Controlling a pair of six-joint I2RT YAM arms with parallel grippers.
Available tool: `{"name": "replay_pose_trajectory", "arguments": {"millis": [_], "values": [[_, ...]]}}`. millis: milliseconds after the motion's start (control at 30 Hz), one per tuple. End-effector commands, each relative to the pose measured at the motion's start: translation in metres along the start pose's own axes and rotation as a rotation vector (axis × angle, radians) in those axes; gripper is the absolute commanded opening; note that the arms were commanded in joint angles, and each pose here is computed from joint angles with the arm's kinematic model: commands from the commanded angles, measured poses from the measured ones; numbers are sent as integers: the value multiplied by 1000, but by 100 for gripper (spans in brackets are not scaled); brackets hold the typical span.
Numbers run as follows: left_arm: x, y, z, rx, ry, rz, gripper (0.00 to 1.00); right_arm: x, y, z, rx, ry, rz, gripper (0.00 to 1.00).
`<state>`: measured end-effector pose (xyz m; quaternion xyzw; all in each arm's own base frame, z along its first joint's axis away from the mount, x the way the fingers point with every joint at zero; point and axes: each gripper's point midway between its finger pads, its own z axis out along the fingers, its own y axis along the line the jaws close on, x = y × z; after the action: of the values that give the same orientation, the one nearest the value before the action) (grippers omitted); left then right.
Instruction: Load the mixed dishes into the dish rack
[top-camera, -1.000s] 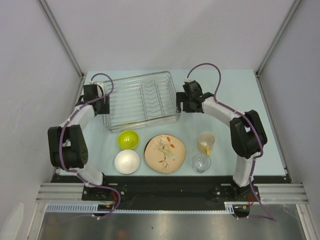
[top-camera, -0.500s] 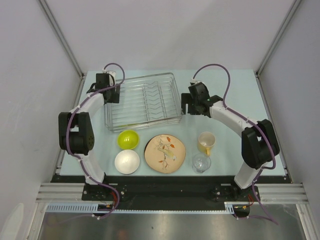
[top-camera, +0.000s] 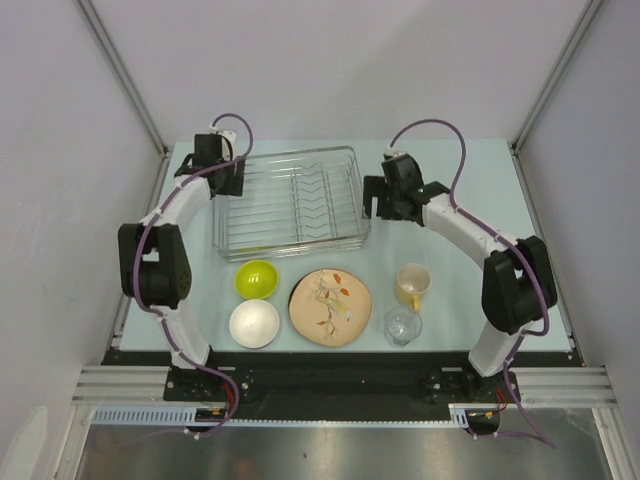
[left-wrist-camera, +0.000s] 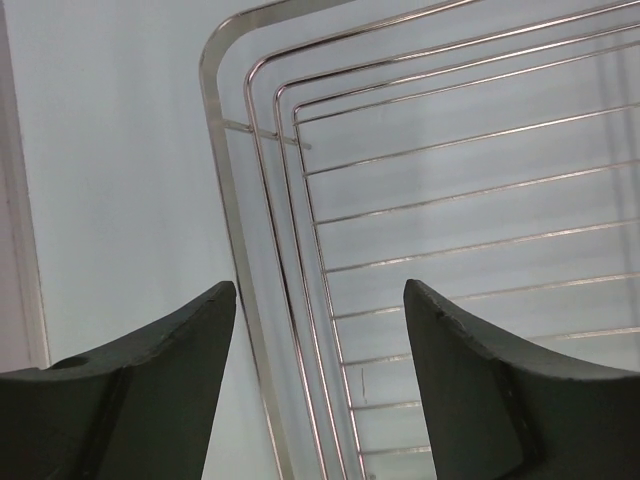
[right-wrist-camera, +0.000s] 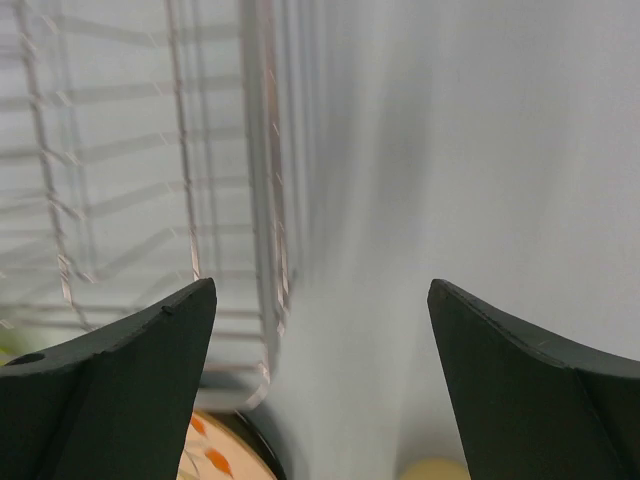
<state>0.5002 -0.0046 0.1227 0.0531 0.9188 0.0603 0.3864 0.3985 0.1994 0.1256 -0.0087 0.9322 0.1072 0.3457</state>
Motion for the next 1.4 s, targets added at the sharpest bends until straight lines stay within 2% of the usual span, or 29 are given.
{"name": "replay_pose_trajectory", "arguments": {"millis": [0,33,133,267,467,700,967,1067,1100,1167,1200,1267,1300,1367], "values": [[-47,1,-74,56,-153,-28,74,-86,30,-4,-66,-164,-11,93],[-52,3,-90,54,-179,-29,74,-90,32,2,-57,-161,-16,92],[-33,11,-106,17,-165,-29,74,-106,39,17,-54,-182,-42,89],[20,15,-96,-24,-98,-11,74,-115,30,39,-14,-182,-47,82],[64,18,-74,-64,-13,-12,73,-102,7,67,4,-129,-8,73],[81,16,-58,-68,26,-29,72,-92,5,75,-14,-104,-12,65],[87,20,-45,-99,35,-11,72,-88,10,79,-28,-85,-4,61],[88,25,-39,-117,38,3,71,-73,-3,80,8,-52,5,52],[88,26,-36,-119,42,6,71,-70,-6,79,14,-46,7,44],[86,30,-33,-128,40,14,71,-56,-18,75,33,-22,15,34],[84,30,-29,-131,42,18,71,-54,-22,73,33,-25,25,17],[81,33,-25,-142,41,24,71,-42,-31,67,46,-16,38,4],[73,34,-23,-146,28,23,71,-41,-32,65,42,-24,53,0],[72,34,-16,-146,42,25,70,-40,-35,59,45,-32,65,0]]}}
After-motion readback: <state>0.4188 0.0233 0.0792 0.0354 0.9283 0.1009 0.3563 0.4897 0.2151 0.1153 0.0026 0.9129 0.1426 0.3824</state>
